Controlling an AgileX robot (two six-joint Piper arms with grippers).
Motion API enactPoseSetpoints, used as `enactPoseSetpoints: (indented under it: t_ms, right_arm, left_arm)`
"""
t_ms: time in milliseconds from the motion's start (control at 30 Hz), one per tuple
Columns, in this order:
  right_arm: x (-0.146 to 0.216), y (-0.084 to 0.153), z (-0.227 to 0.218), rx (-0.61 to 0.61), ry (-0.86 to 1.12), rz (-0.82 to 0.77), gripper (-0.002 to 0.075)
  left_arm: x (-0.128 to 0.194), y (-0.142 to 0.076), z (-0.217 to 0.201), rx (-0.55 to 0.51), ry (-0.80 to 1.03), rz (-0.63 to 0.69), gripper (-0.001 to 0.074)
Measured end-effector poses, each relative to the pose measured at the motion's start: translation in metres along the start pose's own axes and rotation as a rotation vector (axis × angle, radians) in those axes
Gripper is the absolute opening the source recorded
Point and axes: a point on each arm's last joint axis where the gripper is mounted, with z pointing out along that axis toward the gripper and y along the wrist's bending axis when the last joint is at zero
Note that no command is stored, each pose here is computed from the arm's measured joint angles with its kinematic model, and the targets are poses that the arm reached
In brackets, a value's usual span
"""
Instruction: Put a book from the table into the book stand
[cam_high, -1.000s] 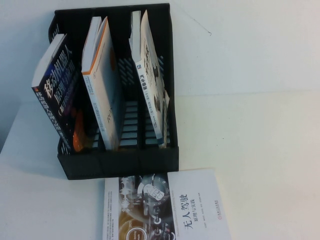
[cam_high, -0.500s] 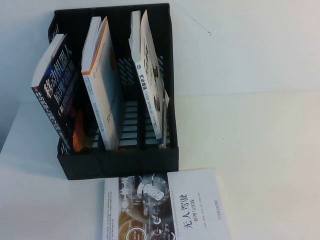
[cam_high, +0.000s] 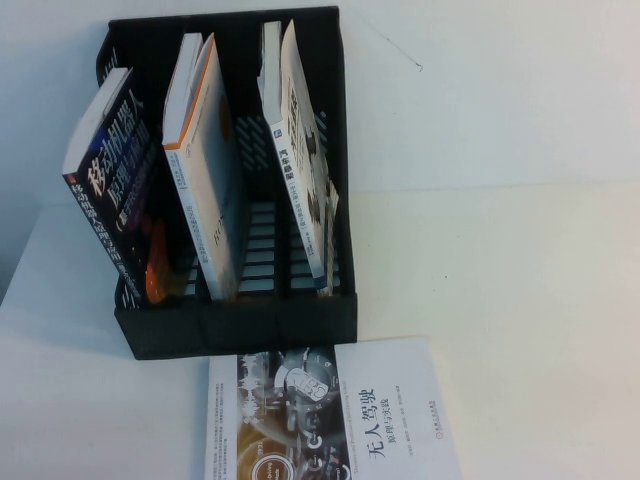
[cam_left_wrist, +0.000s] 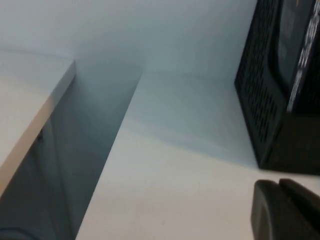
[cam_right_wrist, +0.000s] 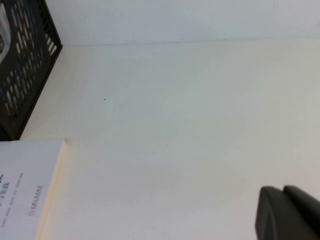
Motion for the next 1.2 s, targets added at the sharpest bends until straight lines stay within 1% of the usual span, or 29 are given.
enactPoseSetpoints:
  t_ms: [100, 167, 267, 367, 567, 833, 1200]
  right_arm:
    - [0.0000, 0.0000, 0.0000, 0.000, 0.000, 0.000, 0.0008]
    - [0.0000, 0.0000, 0.0000, 0.000, 0.000, 0.000, 0.0008]
    - [0.0000, -0.0006, -0.0007, -0.002, -0.005, 0.004, 0.0008]
    - [0.0000, -0.0008, -0.0009, -0.003, -0.006, 0.005, 0.0008]
    - [0.0000, -0.0008, -0.0009, -0.003, -0.006, 0.005, 0.0008]
    - [0.0000, -0.0008, -0.0009, -0.003, -0.006, 0.005, 0.0008]
    - [0.0000, -0.0008, -0.0009, -0.003, -0.006, 0.005, 0.0008]
  left_arm:
    - [0.0112, 0.0017, -0.0023, -0.012, 0.111, 0.096, -0.0003]
    - [0.0127, 0.0018, -0.0027, -0.010, 0.127, 0.141, -0.0003]
    - [0.0130, 0.0016, -0.0027, -0.006, 0.129, 0.164, -0.0003]
    - [0.0131, 0.0010, -0.0027, 0.003, 0.130, 0.159, -0.0003]
    - [0.0120, 0.0004, -0.0026, 0.008, 0.118, 0.109, -0.0003]
    - [0.0145, -0.0037, -0.0031, 0.090, 0.148, 0.135, -0.0003]
    - [0.0146, -0.0038, -0.0032, 0.094, 0.150, 0.142, -0.0003]
